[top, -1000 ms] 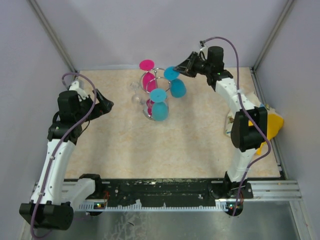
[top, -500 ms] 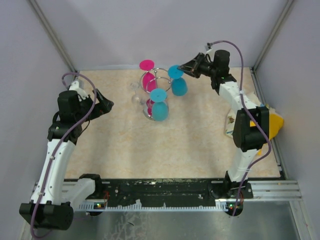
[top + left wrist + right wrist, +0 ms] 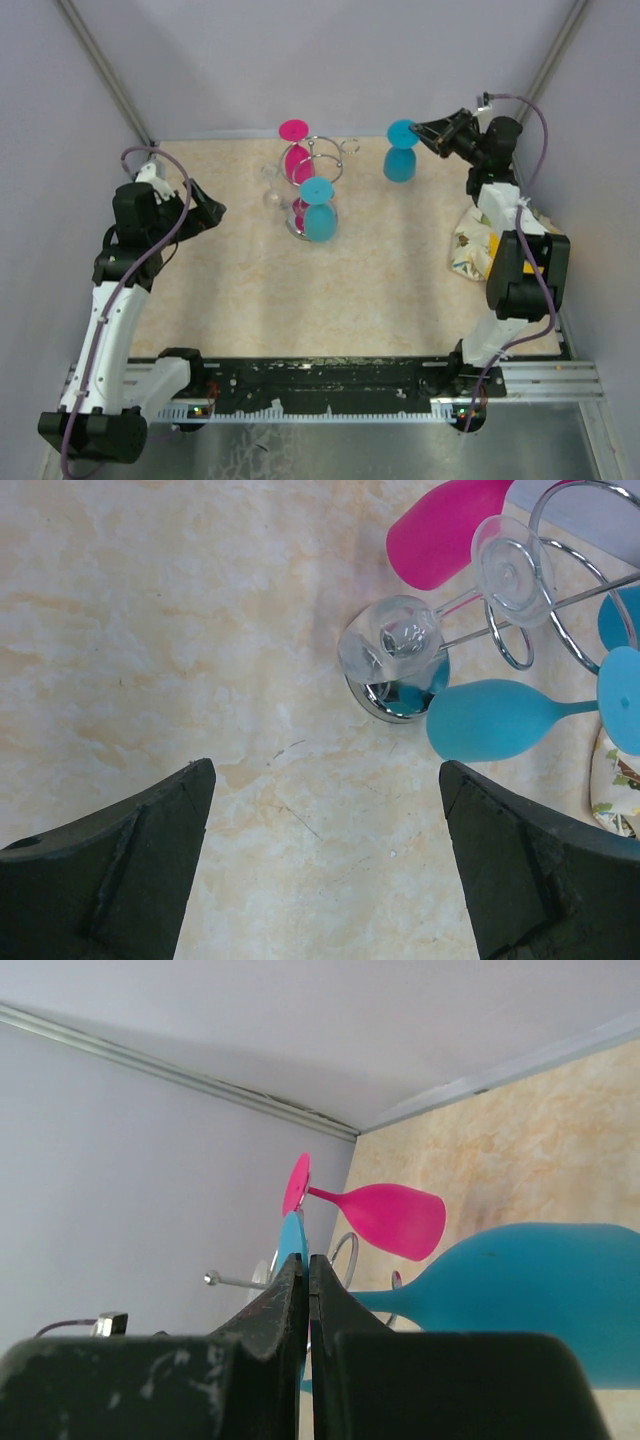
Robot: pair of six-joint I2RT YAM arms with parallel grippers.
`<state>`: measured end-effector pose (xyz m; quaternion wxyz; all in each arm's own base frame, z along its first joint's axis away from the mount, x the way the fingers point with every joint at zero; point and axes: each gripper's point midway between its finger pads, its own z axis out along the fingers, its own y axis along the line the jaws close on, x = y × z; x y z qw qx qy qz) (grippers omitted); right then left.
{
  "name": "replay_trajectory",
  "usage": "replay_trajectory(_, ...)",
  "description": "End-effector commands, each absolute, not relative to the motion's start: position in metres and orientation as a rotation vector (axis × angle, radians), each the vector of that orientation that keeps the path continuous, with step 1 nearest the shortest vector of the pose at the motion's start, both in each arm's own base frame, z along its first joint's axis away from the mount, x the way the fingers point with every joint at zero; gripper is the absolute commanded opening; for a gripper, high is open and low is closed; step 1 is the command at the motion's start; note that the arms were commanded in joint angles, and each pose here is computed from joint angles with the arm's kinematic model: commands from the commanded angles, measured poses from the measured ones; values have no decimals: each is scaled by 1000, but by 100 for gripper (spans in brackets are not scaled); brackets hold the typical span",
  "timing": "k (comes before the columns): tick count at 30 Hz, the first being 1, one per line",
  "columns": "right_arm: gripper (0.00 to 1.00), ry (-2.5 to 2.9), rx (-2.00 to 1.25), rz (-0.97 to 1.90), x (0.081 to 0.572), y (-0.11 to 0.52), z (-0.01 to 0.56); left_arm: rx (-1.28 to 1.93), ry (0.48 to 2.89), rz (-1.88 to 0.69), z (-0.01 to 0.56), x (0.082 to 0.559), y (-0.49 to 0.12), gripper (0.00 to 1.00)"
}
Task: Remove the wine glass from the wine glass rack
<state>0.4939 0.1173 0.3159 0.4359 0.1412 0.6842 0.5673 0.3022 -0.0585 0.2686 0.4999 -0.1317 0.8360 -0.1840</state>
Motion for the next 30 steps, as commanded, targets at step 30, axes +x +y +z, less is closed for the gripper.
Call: replay_trajectory(30, 0, 1556, -743, 1403, 144, 272, 371, -568, 2323, -1578, 246, 168, -172, 100)
